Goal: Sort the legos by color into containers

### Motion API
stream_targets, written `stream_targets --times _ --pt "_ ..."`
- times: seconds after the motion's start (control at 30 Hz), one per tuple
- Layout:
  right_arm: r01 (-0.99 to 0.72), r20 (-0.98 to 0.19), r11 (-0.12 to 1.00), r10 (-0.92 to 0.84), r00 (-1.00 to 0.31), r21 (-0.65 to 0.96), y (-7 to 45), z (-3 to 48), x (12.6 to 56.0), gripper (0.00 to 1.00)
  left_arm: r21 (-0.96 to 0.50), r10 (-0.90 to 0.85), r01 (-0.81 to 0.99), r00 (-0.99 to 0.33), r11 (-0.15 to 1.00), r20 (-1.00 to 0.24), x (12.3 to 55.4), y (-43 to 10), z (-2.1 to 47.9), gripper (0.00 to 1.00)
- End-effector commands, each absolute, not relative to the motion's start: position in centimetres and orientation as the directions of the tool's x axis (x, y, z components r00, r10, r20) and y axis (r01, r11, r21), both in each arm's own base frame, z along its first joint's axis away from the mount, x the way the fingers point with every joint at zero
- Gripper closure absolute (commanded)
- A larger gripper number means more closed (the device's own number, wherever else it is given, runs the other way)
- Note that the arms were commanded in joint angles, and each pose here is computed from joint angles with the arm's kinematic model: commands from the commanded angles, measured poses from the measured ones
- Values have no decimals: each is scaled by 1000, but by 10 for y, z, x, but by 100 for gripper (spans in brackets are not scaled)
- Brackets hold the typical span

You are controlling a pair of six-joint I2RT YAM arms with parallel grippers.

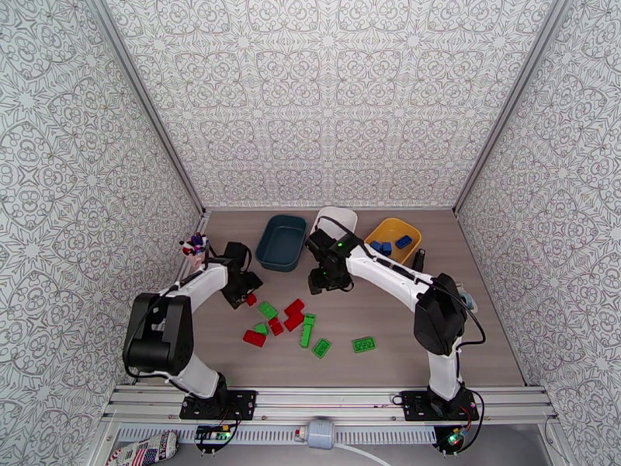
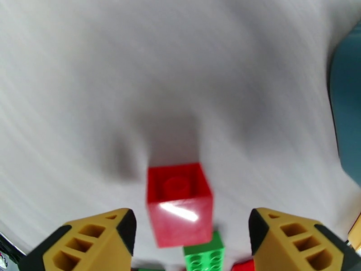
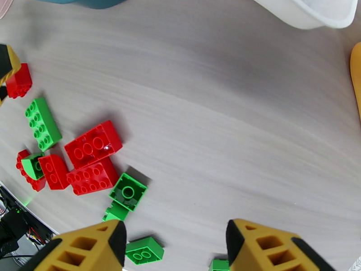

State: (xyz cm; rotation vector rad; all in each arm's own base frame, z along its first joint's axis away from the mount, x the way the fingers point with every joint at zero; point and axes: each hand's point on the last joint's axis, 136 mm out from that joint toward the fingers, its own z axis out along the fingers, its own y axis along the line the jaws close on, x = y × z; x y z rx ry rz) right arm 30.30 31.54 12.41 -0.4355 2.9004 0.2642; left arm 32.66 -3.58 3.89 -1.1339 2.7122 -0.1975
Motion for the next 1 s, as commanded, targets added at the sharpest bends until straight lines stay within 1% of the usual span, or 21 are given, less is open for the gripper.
stream_targets --times 0.0,0.33,0.47,0.53,0.67,0.8,0.97 --pt "-291 -261 947 -249 -933 138 313 135 307 37 -190 -705 -680 -697 708 -132 336 -39 38 34" --pt "-294 -274 947 -250 -928 129 316 138 313 38 -146 -686 -671 -719 727 -109 330 -44 25 51" --pt "-290 -282 948 -245 -928 130 317 140 317 39 -142 -678 -663 -727 735 -112 327 -47 25 60" --pt "-285 -285 948 -236 -929 144 318 142 319 39 -144 -675 -660 -729 737 -112 324 -48 27 63" --pt "-257 -282 947 -197 -939 193 317 145 324 40 -159 -660 -642 -741 750 -125 318 -53 37 65" --pt "-205 -271 937 -127 -954 283 313 148 331 40 -210 -641 -609 -754 765 -146 314 -65 54 65" --pt "-108 -224 886 -5 -974 450 305 147 341 40 -380 -611 -517 -769 767 -188 326 -94 86 64"
